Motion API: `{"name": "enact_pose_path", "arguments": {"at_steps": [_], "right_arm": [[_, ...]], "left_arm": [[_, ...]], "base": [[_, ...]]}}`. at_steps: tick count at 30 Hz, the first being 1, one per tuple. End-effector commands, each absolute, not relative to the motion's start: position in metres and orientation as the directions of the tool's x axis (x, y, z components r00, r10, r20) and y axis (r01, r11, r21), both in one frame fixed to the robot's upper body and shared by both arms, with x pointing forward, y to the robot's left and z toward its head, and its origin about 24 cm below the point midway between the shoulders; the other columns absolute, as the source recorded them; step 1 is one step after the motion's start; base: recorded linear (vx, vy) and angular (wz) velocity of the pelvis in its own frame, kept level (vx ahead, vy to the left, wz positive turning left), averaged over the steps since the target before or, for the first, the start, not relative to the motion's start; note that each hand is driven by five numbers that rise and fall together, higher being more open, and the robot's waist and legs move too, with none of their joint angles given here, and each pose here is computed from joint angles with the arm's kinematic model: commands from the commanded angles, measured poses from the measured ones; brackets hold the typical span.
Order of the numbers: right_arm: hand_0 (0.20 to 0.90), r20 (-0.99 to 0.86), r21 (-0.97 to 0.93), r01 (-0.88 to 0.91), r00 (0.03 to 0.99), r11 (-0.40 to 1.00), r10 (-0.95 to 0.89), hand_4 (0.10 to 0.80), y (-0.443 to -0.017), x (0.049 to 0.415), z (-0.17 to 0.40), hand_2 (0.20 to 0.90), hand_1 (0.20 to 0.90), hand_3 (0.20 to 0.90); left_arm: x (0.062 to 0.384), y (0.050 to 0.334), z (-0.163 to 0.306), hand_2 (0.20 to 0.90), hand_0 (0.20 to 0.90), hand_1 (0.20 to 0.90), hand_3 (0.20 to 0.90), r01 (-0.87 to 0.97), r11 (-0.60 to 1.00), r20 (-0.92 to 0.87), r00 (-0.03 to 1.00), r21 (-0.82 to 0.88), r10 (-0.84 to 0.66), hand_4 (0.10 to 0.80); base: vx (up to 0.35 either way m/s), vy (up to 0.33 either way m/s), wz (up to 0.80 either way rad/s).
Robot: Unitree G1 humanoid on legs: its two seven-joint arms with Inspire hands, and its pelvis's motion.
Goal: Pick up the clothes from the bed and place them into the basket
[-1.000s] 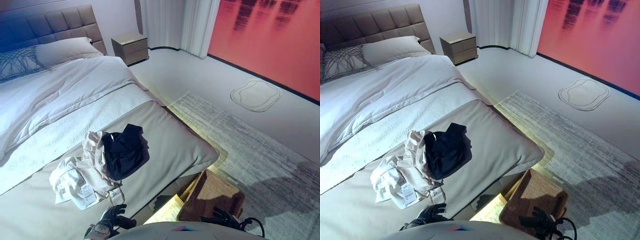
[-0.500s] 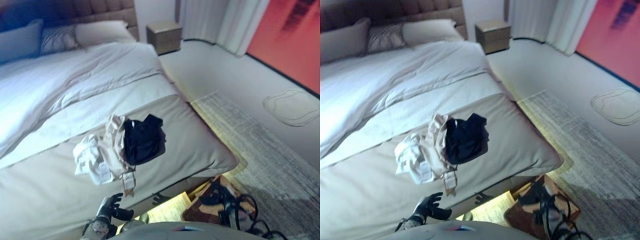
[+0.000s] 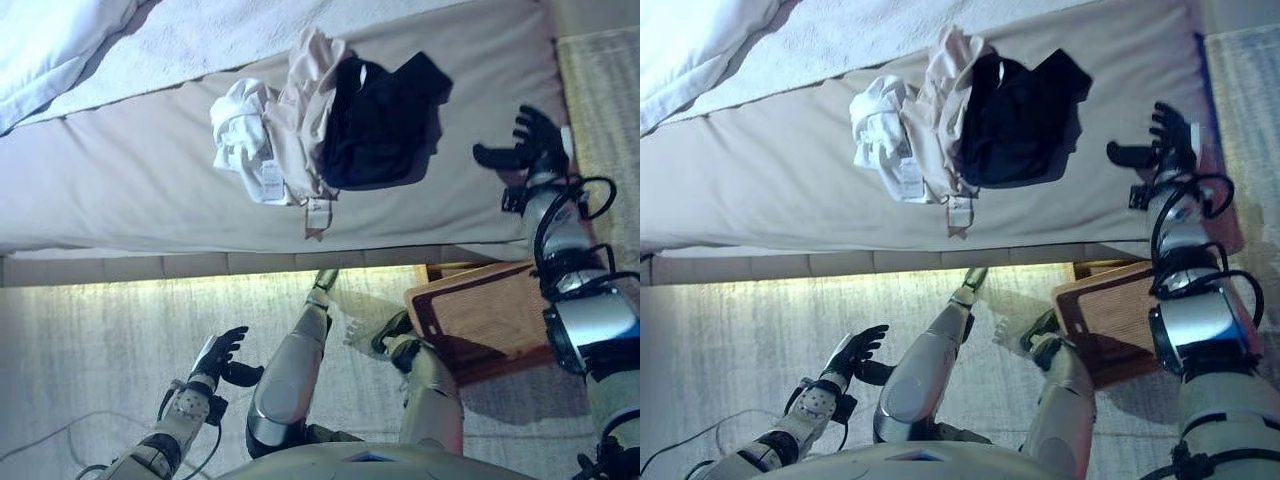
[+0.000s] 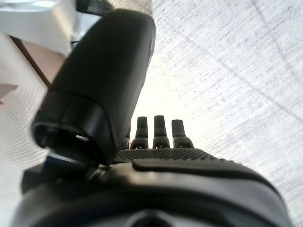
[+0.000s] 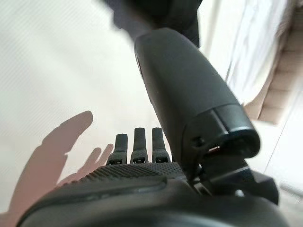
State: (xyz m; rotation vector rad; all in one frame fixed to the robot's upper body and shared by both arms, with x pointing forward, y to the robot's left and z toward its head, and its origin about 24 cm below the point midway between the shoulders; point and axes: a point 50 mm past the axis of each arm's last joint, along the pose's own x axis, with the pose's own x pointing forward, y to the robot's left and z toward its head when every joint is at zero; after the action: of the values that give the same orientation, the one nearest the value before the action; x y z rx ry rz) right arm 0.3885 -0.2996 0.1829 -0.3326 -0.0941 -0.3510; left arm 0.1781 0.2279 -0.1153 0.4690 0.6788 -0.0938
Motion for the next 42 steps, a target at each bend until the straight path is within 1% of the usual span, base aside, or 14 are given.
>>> {"name": "enact_pose_path", "arguments": {"at_steps": [1,5,7,10,12,15,16,19,22,25,27,30,33,42], "right_arm": [[0.9,0.248,-0.422,0.257,0.955,0.869,-0.162,0.8,-0.298,0.385,0.209,0.9,0.9,0.9],[0.9,0.191,-0.548,0.165,0.979,0.82,-0.07,0.8,-0.29,0.391,0.224,0.9,0.9,0.9],[0.9,0.135,-0.656,0.102,0.991,0.748,-0.016,0.8,-0.286,0.393,0.224,0.9,0.9,0.9],[0.9,0.113,-0.718,0.073,0.994,0.692,0.013,0.8,-0.282,0.395,0.229,0.9,0.9,0.9],[0.9,0.103,-0.79,0.071,0.995,0.609,0.018,0.8,-0.277,0.398,0.235,0.9,0.9,0.9],[0.9,0.123,-0.875,0.142,0.99,0.463,-0.071,0.8,-0.283,0.4,0.245,0.9,0.9,0.9],[0.9,0.167,-0.906,0.209,0.976,0.368,-0.143,0.8,-0.29,0.399,0.252,0.9,0.9,0.9],[0.9,0.28,-0.892,0.361,0.914,0.272,-0.294,0.8,-0.301,0.396,0.265,0.9,0.9,0.9],[0.9,0.319,-0.899,0.386,0.901,0.208,-0.293,0.8,-0.297,0.398,0.271,0.9,0.9,0.9],[0.9,0.425,-0.894,0.448,0.858,0.018,-0.289,0.8,-0.29,0.398,0.283,0.9,0.9,0.9],[0.9,0.521,-0.845,0.534,0.811,-0.029,-0.267,0.8,-0.284,0.398,0.295,0.9,0.9,0.9],[0.9,0.612,-0.786,0.616,0.765,-0.05,-0.201,0.8,-0.271,0.397,0.309,0.9,0.9,0.9],[0.9,0.676,-0.734,0.679,0.728,-0.016,-0.115,0.8,-0.255,0.396,0.318,0.9,0.9,0.9],[0.9,0.693,-0.72,0.685,0.717,0.114,0.069,0.8,-0.224,0.395,0.315,0.9,0.9,0.9]], "left_arm": [[0.164,0.251,-0.113,0.9,0.9,0.9,0.9,0.171,0.903,-0.621,0.774,0.394,0.124,0.8],[0.163,0.265,-0.108,0.9,0.9,0.9,0.9,0.137,0.907,-0.618,0.771,0.397,0.155,0.8],[0.164,0.273,-0.104,0.9,0.9,0.9,0.9,0.122,0.908,-0.612,0.774,0.402,0.166,0.8],[0.167,0.278,-0.099,0.9,0.9,0.9,0.9,0.116,0.909,-0.603,0.78,0.401,0.166,0.8],[0.169,0.28,-0.096,0.9,0.9,0.9,0.9,0.118,0.909,-0.595,0.788,0.399,0.159,0.8],[0.175,0.282,-0.09,0.9,0.9,0.9,0.9,0.131,0.908,-0.586,0.798,0.397,0.141,0.8],[0.175,0.283,-0.089,0.9,0.9,0.9,0.9,0.13,0.91,-0.582,0.802,0.393,0.136,0.8],[0.176,0.281,-0.087,0.9,0.9,0.9,0.9,0.129,0.914,-0.573,0.81,0.385,0.127,0.8],[0.176,0.283,-0.085,0.9,0.9,0.9,0.9,0.13,0.915,-0.559,0.821,0.381,0.116,0.8],[0.18,0.281,-0.082,0.9,0.9,0.9,0.9,0.11,0.927,-0.539,0.835,0.359,0.11,0.8],[0.179,0.279,-0.083,0.9,0.9,0.9,0.9,0.111,0.929,-0.532,0.84,0.353,0.102,0.8],[0.177,0.275,-0.084,0.9,0.9,0.9,0.9,0.111,0.932,-0.525,0.846,0.344,0.093,0.8],[0.173,0.274,-0.085,0.9,0.9,0.9,0.9,0.098,0.935,-0.521,0.848,0.34,0.1,0.8],[0.165,0.272,-0.088,0.9,0.9,0.9,0.9,0.106,0.938,-0.525,0.846,0.329,0.088,0.8]], "base": [[-0.008,0.073,0.02],[0.0,0.026,0.02],[0.0,0.0,0.0],[0.0,0.0,0.0],[0.028,-0.036,-0.05],[0.034,-0.033,-0.01],[0.041,-0.017,0.02],[0.021,-0.029,0.04],[-0.007,-0.02,0.05],[0.0,0.0,0.0],[0.0,0.0,0.0],[-0.006,0.018,-0.01],[0.0,0.0,0.0],[0.002,0.0,0.0]]}}
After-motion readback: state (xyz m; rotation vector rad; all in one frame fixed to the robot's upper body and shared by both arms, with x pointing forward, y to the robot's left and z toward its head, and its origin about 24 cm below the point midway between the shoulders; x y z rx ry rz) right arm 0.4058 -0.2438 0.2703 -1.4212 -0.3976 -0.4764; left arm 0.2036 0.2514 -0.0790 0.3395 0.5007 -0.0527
